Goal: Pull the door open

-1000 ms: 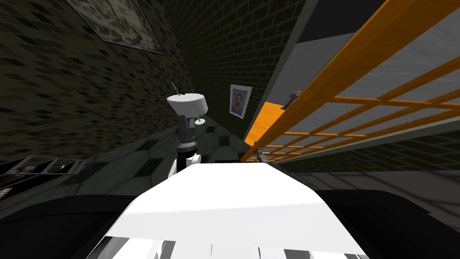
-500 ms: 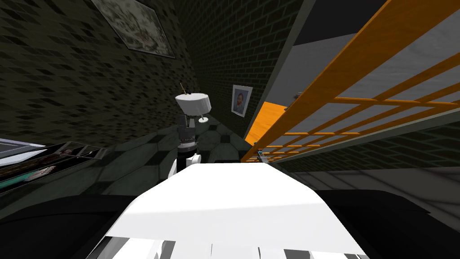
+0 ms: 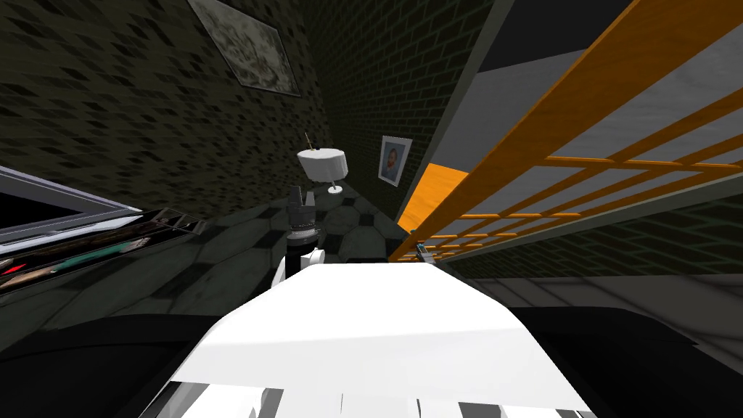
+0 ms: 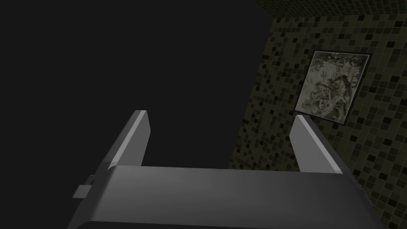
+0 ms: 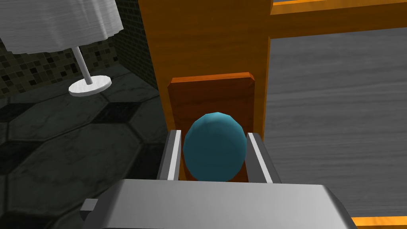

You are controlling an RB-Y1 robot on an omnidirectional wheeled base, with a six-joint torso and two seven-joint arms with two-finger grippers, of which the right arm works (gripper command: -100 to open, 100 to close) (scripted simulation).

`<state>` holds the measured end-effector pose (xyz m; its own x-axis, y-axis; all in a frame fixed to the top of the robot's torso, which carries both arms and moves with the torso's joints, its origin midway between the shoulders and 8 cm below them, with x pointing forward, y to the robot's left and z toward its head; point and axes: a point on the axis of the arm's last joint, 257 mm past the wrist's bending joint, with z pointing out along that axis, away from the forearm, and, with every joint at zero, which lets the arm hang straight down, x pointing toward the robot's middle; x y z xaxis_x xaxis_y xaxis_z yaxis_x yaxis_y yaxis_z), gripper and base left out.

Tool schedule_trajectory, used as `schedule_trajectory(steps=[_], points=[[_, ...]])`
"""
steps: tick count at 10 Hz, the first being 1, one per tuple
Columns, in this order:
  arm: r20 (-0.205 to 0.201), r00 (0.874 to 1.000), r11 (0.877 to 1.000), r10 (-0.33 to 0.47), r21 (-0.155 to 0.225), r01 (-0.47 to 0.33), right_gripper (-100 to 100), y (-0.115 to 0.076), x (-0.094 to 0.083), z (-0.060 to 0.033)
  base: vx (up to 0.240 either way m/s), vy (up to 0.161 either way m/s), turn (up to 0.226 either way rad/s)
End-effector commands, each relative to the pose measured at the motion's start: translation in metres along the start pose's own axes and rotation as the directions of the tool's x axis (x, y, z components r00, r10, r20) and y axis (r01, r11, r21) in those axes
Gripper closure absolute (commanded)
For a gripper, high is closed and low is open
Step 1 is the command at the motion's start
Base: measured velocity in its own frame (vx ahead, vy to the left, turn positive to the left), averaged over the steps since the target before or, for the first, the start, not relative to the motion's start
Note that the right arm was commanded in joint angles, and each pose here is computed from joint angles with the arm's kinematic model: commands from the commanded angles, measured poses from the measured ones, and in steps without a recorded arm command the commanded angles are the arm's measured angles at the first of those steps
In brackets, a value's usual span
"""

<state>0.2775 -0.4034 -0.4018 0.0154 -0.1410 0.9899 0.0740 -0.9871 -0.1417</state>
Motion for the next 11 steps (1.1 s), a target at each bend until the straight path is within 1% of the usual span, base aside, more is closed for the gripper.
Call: schedule_trajectory(steps=[1,5,6,7,11], points=[[-0.001,1.0,1.0,0.003,0.01,-0.003,100,-0.0013,0.0003,-0.002,-0.189,-0.063,0.111],[-0.001,1.0,1.0,0.003,0.025,-0.003,100,-0.0009,0.0015,-0.0047,-0.18,-0.053,0.112],[0.004,1.0,1.0,0.002,0.022,-0.002,100,-0.0009,0.0001,-0.0044,-0.075,-0.031,0.033],[0.007,1.0,1.0,0.003,0.028,-0.003,100,-0.0017,-0.001,-0.0048,-0.099,-0.021,0.116],[0.006,1.0,0.999,0.003,0.041,-0.003,100,-0.0013,-0.0001,-0.0039,-0.201,-0.058,0.139]])
